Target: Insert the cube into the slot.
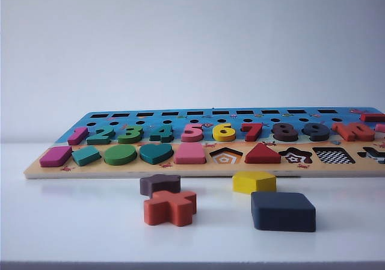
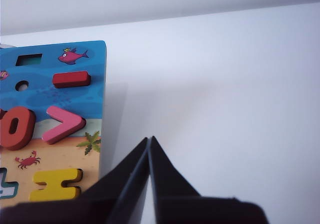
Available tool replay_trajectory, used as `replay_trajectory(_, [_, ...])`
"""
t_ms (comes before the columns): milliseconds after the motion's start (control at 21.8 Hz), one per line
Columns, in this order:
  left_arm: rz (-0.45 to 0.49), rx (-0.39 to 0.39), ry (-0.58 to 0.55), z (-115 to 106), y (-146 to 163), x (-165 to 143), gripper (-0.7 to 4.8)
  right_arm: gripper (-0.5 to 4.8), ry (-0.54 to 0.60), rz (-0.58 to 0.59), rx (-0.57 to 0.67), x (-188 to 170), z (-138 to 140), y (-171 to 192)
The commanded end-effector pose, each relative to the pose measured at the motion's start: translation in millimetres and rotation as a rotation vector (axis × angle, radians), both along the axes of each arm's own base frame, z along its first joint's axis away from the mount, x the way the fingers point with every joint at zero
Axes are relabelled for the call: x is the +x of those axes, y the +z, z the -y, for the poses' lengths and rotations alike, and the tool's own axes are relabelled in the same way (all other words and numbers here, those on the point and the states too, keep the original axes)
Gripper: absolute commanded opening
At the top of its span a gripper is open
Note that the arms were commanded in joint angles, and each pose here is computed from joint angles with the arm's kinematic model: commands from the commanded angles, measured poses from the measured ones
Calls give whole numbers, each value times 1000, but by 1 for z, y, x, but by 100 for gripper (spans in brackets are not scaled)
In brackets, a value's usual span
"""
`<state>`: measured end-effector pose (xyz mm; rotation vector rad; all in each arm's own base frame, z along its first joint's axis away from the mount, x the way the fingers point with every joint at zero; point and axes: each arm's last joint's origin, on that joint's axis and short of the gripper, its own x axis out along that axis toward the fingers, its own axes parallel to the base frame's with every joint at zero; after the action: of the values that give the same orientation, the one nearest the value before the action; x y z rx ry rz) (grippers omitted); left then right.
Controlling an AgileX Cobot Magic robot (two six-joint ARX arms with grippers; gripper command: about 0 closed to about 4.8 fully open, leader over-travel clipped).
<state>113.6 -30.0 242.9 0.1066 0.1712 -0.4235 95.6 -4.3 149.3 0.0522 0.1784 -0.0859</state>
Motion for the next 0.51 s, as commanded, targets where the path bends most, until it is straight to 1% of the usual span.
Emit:
replay_trajectory(46, [-83,8,-129,9,9,0,10,-4,-1,-3,-3,0,0,-2])
replay_trajectory(322, [-219,18,-316,23,19,-3,10,-4,0,-3,-3,0,0,-2])
replay_trajectory(368, [-266,13,-386,27,21,-4,10,-4,0,-3,-3,0,0,-2])
replay_trajectory(459, [-307,4,-462,31,23,-6,10,-4,0,-3,-3,0,0,-2])
replay_trajectory(505, [-350,-6,-534,34,24,-8,10,-4,0,-4,-3,0,0,-2])
